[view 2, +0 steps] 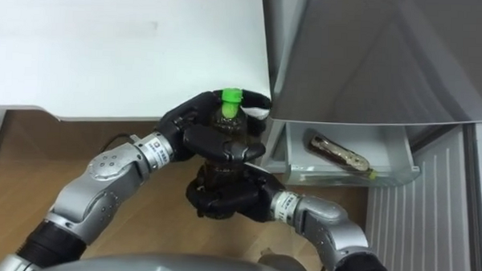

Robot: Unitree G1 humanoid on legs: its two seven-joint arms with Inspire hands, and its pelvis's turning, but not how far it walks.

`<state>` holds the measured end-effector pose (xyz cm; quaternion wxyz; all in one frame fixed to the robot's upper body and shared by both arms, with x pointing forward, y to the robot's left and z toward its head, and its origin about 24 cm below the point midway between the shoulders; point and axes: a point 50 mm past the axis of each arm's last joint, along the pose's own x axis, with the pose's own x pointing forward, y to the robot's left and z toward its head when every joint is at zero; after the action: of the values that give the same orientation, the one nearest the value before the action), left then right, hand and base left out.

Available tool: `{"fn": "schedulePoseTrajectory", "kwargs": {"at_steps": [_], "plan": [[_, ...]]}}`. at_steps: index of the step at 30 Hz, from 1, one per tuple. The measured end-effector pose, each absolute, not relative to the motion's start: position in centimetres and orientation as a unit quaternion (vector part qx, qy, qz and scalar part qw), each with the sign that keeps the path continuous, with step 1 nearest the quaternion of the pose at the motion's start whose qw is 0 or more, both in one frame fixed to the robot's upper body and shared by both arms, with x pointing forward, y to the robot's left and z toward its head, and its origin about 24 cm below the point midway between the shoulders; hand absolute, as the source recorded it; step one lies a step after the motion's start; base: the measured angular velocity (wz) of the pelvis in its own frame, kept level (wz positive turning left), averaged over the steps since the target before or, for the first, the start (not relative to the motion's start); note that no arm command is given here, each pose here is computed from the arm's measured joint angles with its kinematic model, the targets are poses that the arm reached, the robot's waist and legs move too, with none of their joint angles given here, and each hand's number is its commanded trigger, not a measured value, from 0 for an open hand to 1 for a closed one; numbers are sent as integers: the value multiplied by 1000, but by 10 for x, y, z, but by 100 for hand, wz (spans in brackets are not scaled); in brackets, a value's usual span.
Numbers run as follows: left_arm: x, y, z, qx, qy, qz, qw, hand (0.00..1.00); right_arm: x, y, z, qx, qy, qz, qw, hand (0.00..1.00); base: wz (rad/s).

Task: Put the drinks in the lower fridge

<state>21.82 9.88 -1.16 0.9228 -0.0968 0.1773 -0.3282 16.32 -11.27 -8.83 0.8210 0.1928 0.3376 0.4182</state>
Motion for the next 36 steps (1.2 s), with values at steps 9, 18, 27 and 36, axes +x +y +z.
{"fn": "schedulePoseTrajectory", "kwargs": {"at_steps": [9,18,27,36], "plan": [[221,99,-4,-99,151,-328,927,0,161,-112,-88,198,340,429,813,100,0],[227,99,22,-103,94,-328,934,0,159,-112,-87,215,334,435,808,100,0],[229,97,38,-117,54,-321,938,0,151,-116,-91,219,354,433,800,100,0],[238,111,64,-132,-13,-281,951,0,149,-125,-96,208,370,424,800,100,-2]]}}
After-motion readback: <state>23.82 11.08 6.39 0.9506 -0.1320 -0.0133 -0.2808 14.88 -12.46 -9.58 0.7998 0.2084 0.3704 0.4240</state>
